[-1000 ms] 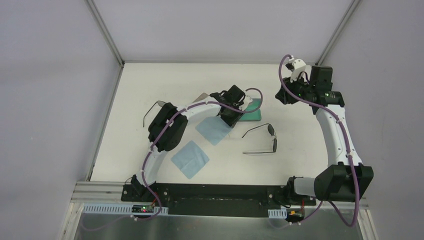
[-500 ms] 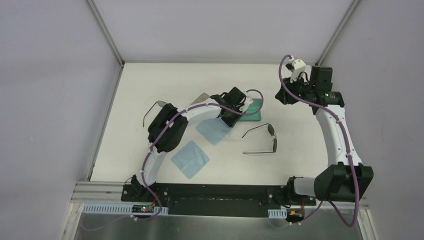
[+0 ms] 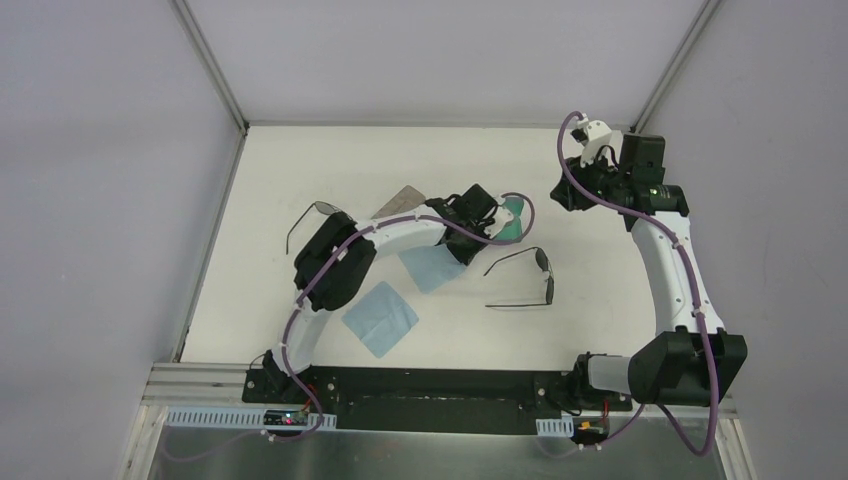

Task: Organize the sunglasses
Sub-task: Move the glasses cleaning cloth to the center of the board, then fold the glasses cleaning cloth at the center of the board.

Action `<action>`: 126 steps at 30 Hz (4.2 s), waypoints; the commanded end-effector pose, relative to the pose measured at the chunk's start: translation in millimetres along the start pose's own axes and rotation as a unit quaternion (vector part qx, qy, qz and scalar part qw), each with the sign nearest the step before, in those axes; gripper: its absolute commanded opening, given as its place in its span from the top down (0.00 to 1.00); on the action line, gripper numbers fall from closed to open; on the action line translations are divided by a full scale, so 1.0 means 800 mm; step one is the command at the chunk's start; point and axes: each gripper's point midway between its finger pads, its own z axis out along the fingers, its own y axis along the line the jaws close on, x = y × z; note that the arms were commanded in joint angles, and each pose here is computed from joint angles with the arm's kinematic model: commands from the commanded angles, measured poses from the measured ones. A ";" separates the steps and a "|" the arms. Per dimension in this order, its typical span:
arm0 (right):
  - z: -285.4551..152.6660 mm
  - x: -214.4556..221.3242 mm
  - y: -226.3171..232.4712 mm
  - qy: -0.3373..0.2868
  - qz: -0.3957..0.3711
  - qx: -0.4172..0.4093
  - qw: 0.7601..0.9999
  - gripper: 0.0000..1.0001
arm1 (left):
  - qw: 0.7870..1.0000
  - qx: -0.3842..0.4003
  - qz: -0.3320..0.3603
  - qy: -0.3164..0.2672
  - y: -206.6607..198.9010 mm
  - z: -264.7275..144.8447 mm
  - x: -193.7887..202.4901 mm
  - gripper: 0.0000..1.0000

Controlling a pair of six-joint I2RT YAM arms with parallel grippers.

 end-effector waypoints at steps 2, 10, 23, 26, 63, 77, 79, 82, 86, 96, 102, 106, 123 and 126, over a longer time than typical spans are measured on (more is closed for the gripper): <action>-0.014 -0.020 0.004 -0.031 -0.021 0.000 0.999 0.64 | 0.996 0.084 0.017 0.006 -0.049 -0.028 0.010 1.00; -0.010 -0.009 0.007 -0.017 -0.020 -0.010 1.000 0.64 | 0.986 0.158 0.037 0.022 -0.092 -0.043 0.037 1.00; 0.016 0.005 -0.003 0.004 -0.005 -0.018 1.000 0.64 | 0.977 0.183 0.101 0.031 -0.167 -0.038 0.048 1.00; 0.017 0.006 -0.002 0.005 -0.001 -0.021 1.000 0.64 | 0.978 0.177 0.104 0.029 -0.168 -0.036 0.045 1.00; -0.002 0.038 0.067 0.047 -0.044 -0.082 0.995 0.58 | 0.988 0.107 -0.112 -0.005 0.065 -0.077 0.046 0.65; -0.001 0.038 0.064 0.049 -0.049 -0.078 0.995 0.58 | 0.996 0.038 -0.065 0.054 0.054 -0.043 0.075 0.65; -0.001 0.038 0.064 0.049 -0.050 -0.079 0.994 0.58 | 0.996 0.030 -0.064 0.056 0.057 -0.043 0.077 0.66; -0.002 0.040 0.065 0.049 -0.051 -0.078 0.994 0.58 | 0.996 0.029 -0.061 0.059 0.056 -0.043 0.080 0.68; -0.003 0.043 0.066 0.049 -0.052 -0.078 0.994 0.58 | 0.996 0.027 -0.054 0.066 0.054 -0.041 0.088 0.76; 0.004 0.044 0.078 0.049 -0.068 -0.098 0.992 0.58 | 0.998 -0.002 -0.045 0.050 0.066 -0.055 0.075 1.00; 0.028 0.046 0.095 0.067 -0.088 -0.127 0.986 0.58 | 0.997 -0.020 -0.054 0.041 0.075 -0.074 0.077 1.00; 0.050 0.047 0.109 0.078 -0.089 -0.145 0.982 0.59 | 0.997 -0.030 -0.064 0.044 0.084 -0.080 0.085 1.00; 0.148 0.114 0.163 0.190 0.016 -0.188 0.963 0.65 | 0.996 -0.030 -0.089 0.007 0.099 -0.084 0.053 0.94; 0.153 0.125 0.169 0.202 0.022 -0.194 0.960 0.67 | 0.990 0.005 -0.138 -0.009 0.102 -0.102 0.055 0.80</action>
